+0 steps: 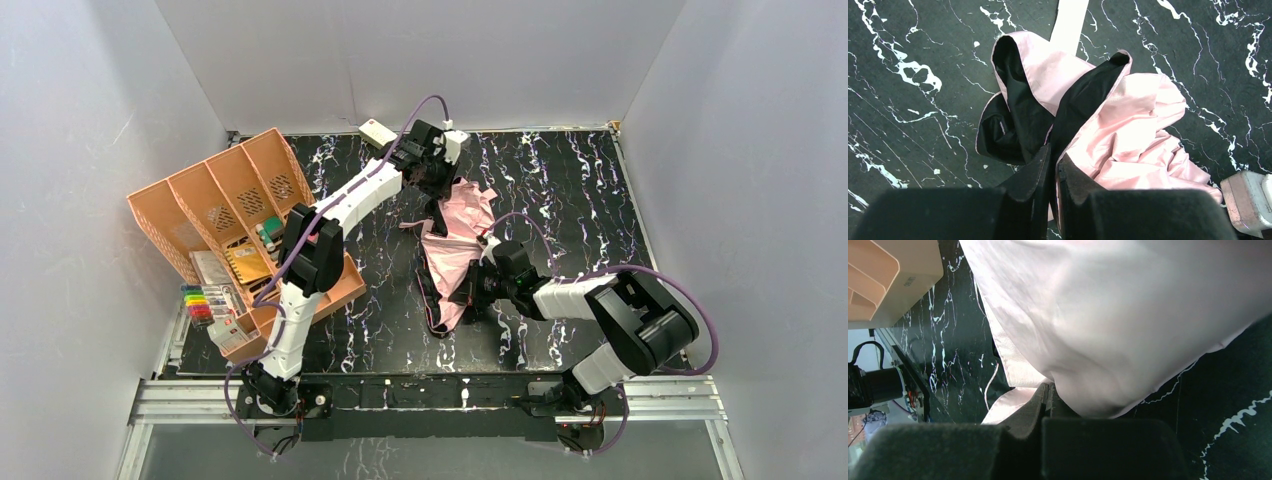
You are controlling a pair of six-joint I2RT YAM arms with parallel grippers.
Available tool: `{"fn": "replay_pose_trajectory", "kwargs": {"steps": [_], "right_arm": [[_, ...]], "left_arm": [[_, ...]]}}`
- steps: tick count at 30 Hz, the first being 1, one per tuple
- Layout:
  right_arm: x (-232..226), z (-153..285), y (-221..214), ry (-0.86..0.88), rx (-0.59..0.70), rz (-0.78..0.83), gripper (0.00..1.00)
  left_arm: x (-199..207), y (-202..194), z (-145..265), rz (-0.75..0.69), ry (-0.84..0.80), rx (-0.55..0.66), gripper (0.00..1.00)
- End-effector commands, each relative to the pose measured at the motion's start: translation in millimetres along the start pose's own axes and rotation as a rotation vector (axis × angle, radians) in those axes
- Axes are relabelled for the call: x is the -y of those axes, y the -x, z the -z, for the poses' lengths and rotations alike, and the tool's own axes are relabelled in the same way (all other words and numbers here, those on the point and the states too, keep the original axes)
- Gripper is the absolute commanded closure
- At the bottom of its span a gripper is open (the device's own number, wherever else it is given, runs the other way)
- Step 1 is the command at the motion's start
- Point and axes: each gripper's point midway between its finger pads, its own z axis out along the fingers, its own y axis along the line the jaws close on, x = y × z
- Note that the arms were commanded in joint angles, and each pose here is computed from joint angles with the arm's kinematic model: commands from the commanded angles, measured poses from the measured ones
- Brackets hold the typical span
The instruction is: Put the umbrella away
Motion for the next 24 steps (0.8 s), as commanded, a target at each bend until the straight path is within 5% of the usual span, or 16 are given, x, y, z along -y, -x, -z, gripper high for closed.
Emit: {"fn": "replay_pose_trajectory", "kwargs": {"steps": [1, 9, 20, 21, 23, 24], "right_arm": [[63.9, 9.5, -55.4, -0.251, -0.160, -0.040, 1.00], [65.0, 9.2, -55.9, -0.258, -0.160, -0.048, 1.00], [65.3, 8.5, -57.1, -0.258, -0.163, -0.058, 1.00], [65.1, 8.5, -56.9, -0.258, -0.162, -0.059, 1.00], [64.6, 8.4, -56.5, -0.256, -0.162, -0.059, 1.00], [64.5, 8.6, -56.6, -0.256, -0.162, -0.059, 1.00]], "left_arm": [[17.7, 41.4, 40.6, -0.014, -0.029, 0.103, 0.93], [77.3, 75.2, 97.5, 0.029, -0.291, 0.199, 0.93], [121.0, 63.4, 154.4, 0.022, -0.491, 0.166, 0.93], [117.2, 61.1, 154.5, 0.017, -0.464, 0.165, 0.85], [101.7, 53.9, 146.3, 0.011, -0.371, 0.157, 0.50], [93.1, 51.7, 141.7, 0.006, -0.323, 0.153, 0.45]]}}
